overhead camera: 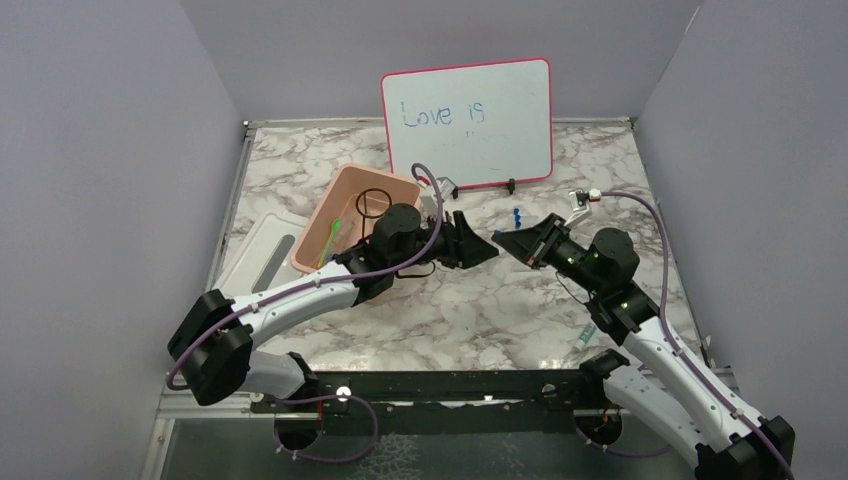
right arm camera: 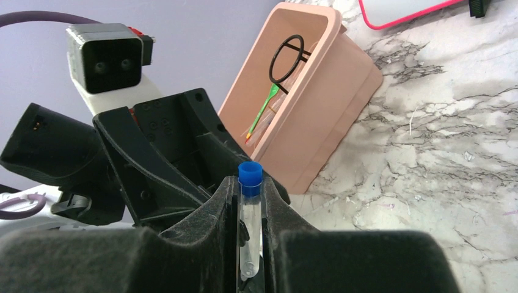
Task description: Organize the chemistry lab equipment
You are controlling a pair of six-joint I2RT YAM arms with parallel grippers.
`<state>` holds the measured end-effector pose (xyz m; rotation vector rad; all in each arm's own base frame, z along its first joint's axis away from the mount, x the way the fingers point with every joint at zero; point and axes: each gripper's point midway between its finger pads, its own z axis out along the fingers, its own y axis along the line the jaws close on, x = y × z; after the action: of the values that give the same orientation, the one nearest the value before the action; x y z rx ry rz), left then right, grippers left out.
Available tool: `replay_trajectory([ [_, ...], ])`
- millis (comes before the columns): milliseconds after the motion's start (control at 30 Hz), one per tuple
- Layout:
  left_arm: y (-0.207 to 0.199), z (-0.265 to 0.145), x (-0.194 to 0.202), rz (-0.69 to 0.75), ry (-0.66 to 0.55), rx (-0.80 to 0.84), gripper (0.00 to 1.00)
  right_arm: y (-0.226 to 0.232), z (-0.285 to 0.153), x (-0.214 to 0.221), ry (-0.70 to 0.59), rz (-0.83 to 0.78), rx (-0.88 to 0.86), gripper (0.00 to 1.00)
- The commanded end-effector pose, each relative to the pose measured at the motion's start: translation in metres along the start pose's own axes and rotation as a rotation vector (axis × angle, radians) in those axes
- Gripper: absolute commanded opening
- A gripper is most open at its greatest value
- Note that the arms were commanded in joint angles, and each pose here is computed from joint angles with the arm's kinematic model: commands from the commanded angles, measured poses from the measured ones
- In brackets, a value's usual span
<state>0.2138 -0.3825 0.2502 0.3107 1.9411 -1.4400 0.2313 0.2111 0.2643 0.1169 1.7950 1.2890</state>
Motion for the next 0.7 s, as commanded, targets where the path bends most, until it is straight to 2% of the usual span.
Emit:
replay_trajectory([
  [0, -0.028, -0.002, -0.002, 0.050, 0.016, 0.116, 0.41, 0.015, -0.001, -0.005, -0.009, -0.014, -0.058, 0.10],
  [133, -0.032, -0.007, 0.010, 0.087, 0.051, 0.152, 0.32, 0.013, 0.001, -0.004, 0.000, -0.021, -0.052, 0.10],
  [300, -0.034, -0.012, 0.012, 0.145, 0.055, 0.171, 0.13, 0.013, 0.001, -0.004, 0.012, -0.032, -0.049, 0.12],
  [333, -0.034, -0.013, 0.011, 0.161, 0.052, 0.174, 0.11, 0.013, 0.001, -0.004, 0.017, -0.037, -0.045, 0.14],
  [433, -0.035, -0.018, 0.010, 0.251, 0.042, 0.189, 0.06, 0.011, 0.000, -0.005, 0.034, -0.067, -0.009, 0.32],
  [467, -0.036, -0.020, 0.010, 0.291, 0.040, 0.195, 0.06, 0.010, 0.000, -0.006, 0.046, -0.082, 0.009, 0.36],
  [667, -0.024, -0.031, 0.007, 0.536, 0.063, 0.146, 0.05, 0.010, -0.007, 0.003, 0.215, -0.154, 0.094, 0.42],
])
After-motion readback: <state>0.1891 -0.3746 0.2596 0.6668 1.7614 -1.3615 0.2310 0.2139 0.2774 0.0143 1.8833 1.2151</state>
